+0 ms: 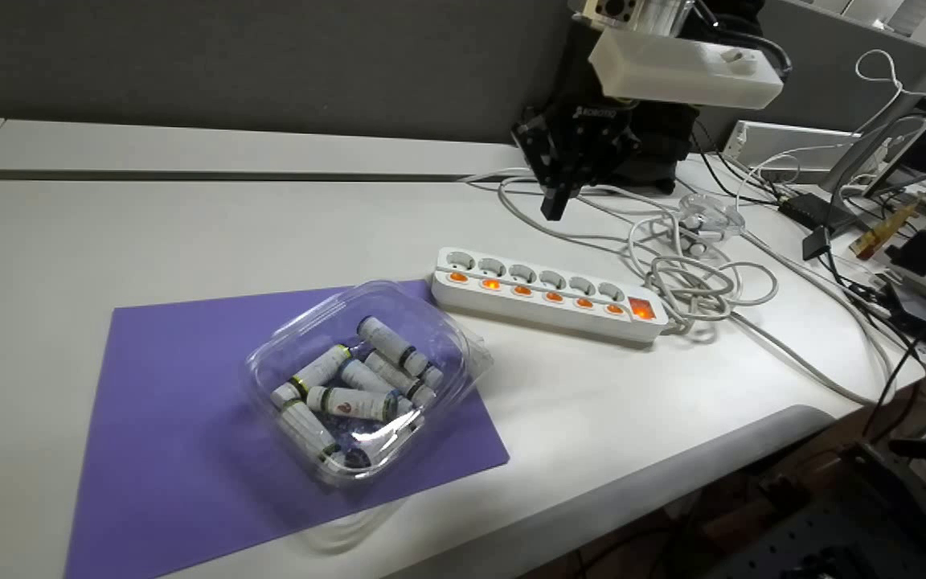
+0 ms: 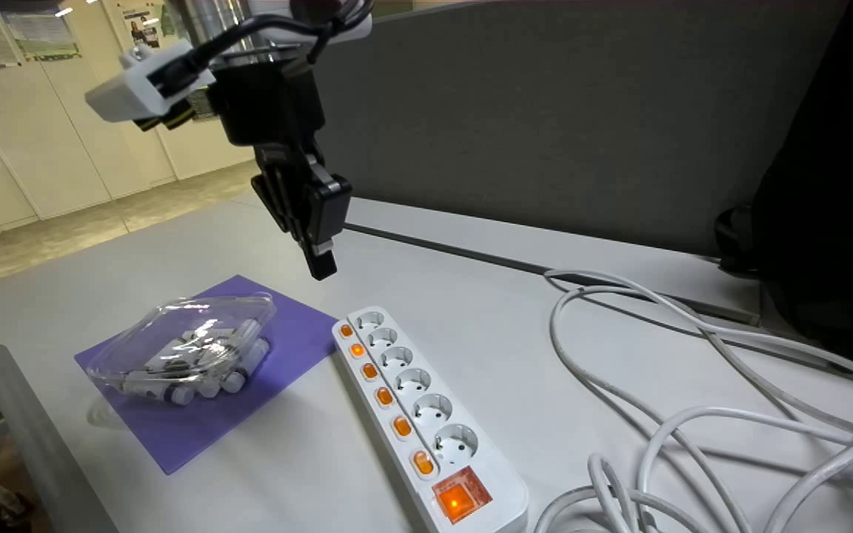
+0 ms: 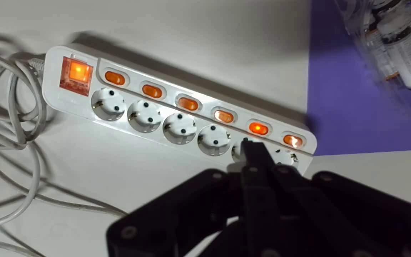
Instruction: Turn off the second switch from the left
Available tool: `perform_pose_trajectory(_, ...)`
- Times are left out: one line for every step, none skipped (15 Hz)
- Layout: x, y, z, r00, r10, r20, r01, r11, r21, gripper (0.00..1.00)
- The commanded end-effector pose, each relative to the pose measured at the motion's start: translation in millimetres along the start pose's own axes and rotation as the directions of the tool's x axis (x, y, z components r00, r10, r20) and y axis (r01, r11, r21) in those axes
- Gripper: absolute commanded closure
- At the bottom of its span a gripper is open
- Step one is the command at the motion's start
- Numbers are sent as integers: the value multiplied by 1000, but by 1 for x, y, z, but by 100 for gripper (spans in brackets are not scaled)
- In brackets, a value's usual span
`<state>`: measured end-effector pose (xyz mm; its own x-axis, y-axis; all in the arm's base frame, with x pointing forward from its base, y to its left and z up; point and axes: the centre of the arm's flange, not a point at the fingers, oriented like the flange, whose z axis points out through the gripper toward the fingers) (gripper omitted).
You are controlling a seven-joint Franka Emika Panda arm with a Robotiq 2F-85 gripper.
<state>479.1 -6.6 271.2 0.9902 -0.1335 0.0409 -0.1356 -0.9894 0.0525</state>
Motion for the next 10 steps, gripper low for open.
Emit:
perform_pose_trajectory(3,0,3,1000,1,1,-1,1000,-8,99)
perform_pose_trajectory(6,1,4,1000,3,1,-3,1000,-12,99)
perform_pose_trajectory(9,2,5,1000,4,1,-4,1000,-14,99)
perform_pose_trajectory(10,2,6,1000,4,0,-4,1000,-15,99)
perform_pose_trajectory(10,3,5,1000,5,0,-5,1000,-16,100)
perform_pose_trajectory(6,1,3,1000,1,-18,-1,1000,-26,100)
perform_pose_trajectory(4,-1,5,1000,2,-31,-3,999,-33,100)
perform_pose_trajectory(3,-2,9,999,-4,-43,3,1000,-29,100)
perform_pose_trajectory(2,-3,14,999,-6,-54,4,1000,-27,100)
perform_pose_trajectory(1,-5,20,998,-11,-65,9,1000,-25,100)
